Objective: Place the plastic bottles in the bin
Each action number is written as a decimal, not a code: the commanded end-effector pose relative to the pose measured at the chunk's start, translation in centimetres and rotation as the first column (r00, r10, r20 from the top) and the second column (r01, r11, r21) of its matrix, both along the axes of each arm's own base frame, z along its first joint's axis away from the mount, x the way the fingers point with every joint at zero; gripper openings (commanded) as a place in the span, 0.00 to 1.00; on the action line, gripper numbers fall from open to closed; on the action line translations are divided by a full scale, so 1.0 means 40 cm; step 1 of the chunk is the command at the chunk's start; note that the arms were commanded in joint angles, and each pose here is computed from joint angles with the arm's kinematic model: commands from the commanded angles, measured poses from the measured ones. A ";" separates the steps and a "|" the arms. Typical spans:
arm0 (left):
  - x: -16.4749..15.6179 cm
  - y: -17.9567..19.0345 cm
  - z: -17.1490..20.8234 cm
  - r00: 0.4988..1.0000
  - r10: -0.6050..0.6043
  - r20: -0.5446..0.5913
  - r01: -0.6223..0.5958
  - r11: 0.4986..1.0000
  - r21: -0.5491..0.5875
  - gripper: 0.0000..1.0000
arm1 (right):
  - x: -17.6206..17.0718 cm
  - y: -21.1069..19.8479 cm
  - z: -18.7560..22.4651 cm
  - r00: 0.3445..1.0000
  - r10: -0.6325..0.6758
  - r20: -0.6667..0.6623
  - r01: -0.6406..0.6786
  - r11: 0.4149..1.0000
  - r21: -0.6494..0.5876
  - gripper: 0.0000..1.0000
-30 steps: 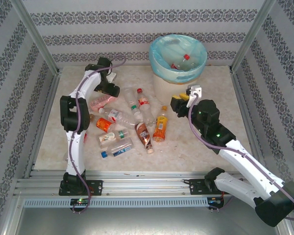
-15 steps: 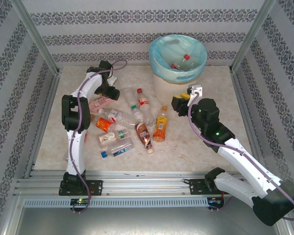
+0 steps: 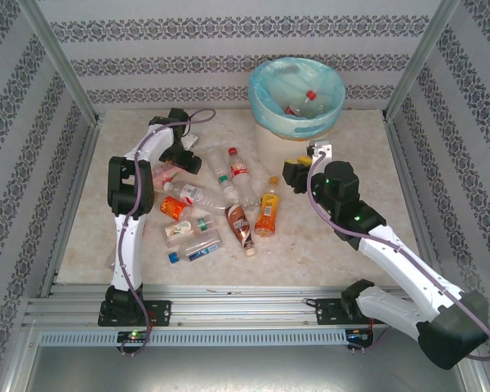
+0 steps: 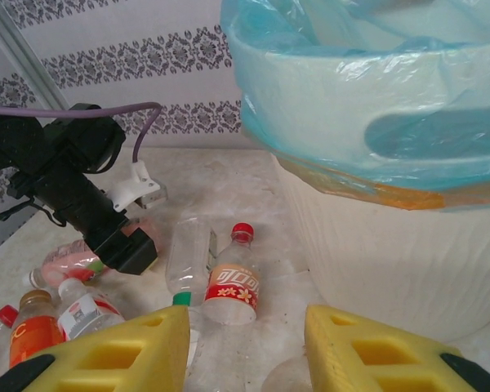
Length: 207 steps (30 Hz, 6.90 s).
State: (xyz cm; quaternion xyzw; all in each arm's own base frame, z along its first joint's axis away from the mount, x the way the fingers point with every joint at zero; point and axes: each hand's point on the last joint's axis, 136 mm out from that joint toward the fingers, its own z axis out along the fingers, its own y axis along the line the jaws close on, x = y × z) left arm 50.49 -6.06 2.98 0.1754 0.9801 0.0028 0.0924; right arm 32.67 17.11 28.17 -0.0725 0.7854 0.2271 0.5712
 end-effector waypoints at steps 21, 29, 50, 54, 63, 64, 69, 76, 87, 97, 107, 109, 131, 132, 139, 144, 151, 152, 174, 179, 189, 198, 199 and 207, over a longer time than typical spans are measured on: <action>-0.039 -0.049 0.745 0.650 -0.062 0.758 0.073 0.997 0.019 0.63 | -0.065 0.130 0.233 0.981 0.174 0.088 -0.184 0.974 0.132 0.41; -0.425 -0.333 0.892 0.219 -0.166 0.961 0.544 0.839 0.021 0.62 | -0.197 0.289 0.338 0.863 0.470 0.185 -0.499 0.851 0.165 0.44; -0.679 -0.464 0.867 0.092 -0.151 0.984 0.775 0.631 0.025 0.61 | -0.276 0.496 0.239 0.804 0.579 0.134 -0.571 0.815 -0.099 0.71; -0.705 -0.464 0.868 0.042 -0.149 0.988 0.792 0.608 0.058 0.66 | -0.271 0.484 0.227 0.817 0.561 0.136 -0.551 0.828 -0.103 0.73; -0.785 -0.490 0.877 -0.006 -0.170 0.985 0.874 0.478 0.088 0.63 | -0.357 0.470 0.270 0.682 0.688 0.248 -0.688 0.719 -0.101 0.78; -0.791 -0.492 0.876 -0.007 -0.171 0.985 0.880 0.467 0.088 0.63 | -0.351 0.466 0.271 0.695 0.676 0.245 -0.678 0.729 -0.092 0.78; -0.802 -0.497 0.881 -0.016 -0.165 0.986 0.886 0.454 0.090 0.63 | -0.331 0.461 0.259 0.733 0.643 0.222 -0.646 0.760 -0.070 0.73; -0.785 -0.486 0.882 -0.026 -0.166 0.986 0.851 0.513 0.109 0.65 | -0.321 0.481 0.236 0.741 0.651 0.163 -0.651 0.756 -0.061 0.64; -0.789 -0.496 0.872 -0.028 -0.188 0.982 0.851 0.510 0.122 0.64 | -0.297 0.503 0.221 0.756 0.644 0.117 -0.639 0.765 -0.085 0.70; -0.782 -0.492 0.873 -0.026 -0.183 0.983 0.840 0.529 0.120 0.67 | -0.268 0.511 0.221 0.781 0.615 0.106 -0.606 0.788 -0.111 0.57; -0.751 -0.468 0.881 -0.022 -0.170 0.985 0.786 0.605 0.122 0.82 | -0.241 0.460 0.255 0.831 0.531 0.163 -0.521 0.847 -0.103 0.34; -0.745 -0.458 0.891 -0.026 -0.149 0.988 0.769 0.629 0.115 0.91 | -0.229 0.436 0.265 0.851 0.495 0.177 -0.484 0.869 -0.101 0.32; -0.711 -0.455 0.941 0.038 -0.038 0.999 0.740 0.673 -0.002 1.00 | 0.036 0.031 0.583 0.949 -0.036 0.314 0.033 0.999 0.015 0.32; -0.701 -0.470 0.934 0.055 -0.055 0.997 0.746 0.666 -0.005 1.00 | 0.061 0.006 0.581 0.952 -0.072 0.297 0.070 0.997 0.017 0.32; -0.598 -0.589 0.876 0.161 -0.123 0.979 0.757 0.652 -0.043 1.00 | 0.255 -0.146 0.499 0.967 -0.224 0.119 0.206 0.968 0.143 0.33; -0.549 -0.627 0.849 0.181 -0.136 0.974 0.742 0.669 -0.045 1.00 | 0.369 -0.158 0.427 0.973 -0.228 0.028 0.222 0.965 0.138 0.38; -0.523 -0.620 0.805 0.180 -0.193 0.964 0.712 0.702 0.008 1.00 | 0.521 -0.139 0.289 0.969 -0.231 -0.083 0.234 0.972 0.033 0.42; -0.521 -0.617 0.796 0.178 -0.207 0.962 0.707 0.707 0.021 1.00 | 0.543 -0.135 0.264 0.968 -0.230 -0.099 0.234 0.972 0.022 0.42; -0.524 -0.574 0.799 0.183 -0.191 0.964 0.660 0.751 0.023 1.00 | 0.733 -0.105 -0.033 0.911 -0.264 -0.317 0.224 0.962 -0.157 0.70; -0.525 -0.573 0.800 0.186 -0.185 0.965 0.660 0.751 0.017 1.00 | 0.747 -0.117 -0.099 0.886 -0.260 -0.384 0.229 0.965 -0.124 0.71; -0.524 -0.572 0.801 0.187 -0.183 0.965 0.658 0.753 0.015 1.00 | 0.755 -0.114 -0.041 0.902 -0.244 -0.356 0.230 0.970 -0.084 0.81; -0.530 -0.547 0.856 0.182 -0.136 0.974 0.633 0.774 -0.010 1.00 | 0.668 -0.108 0.284 0.966 -0.213 -0.150 0.221 0.975 0.039 0.98; -0.532 -0.541 0.866 0.184 -0.127 0.975 0.627 0.779 -0.017 1.00 | 0.651 -0.105 0.314 0.969 -0.208 -0.132 0.216 0.975 0.046 0.98; -0.554 -0.442 0.874 0.341 -0.066 0.938 0.506 0.853 -0.124 0.98 | 0.456 -0.038 0.502 0.989 -0.149 -0.013 0.149 0.989 0.009 0.98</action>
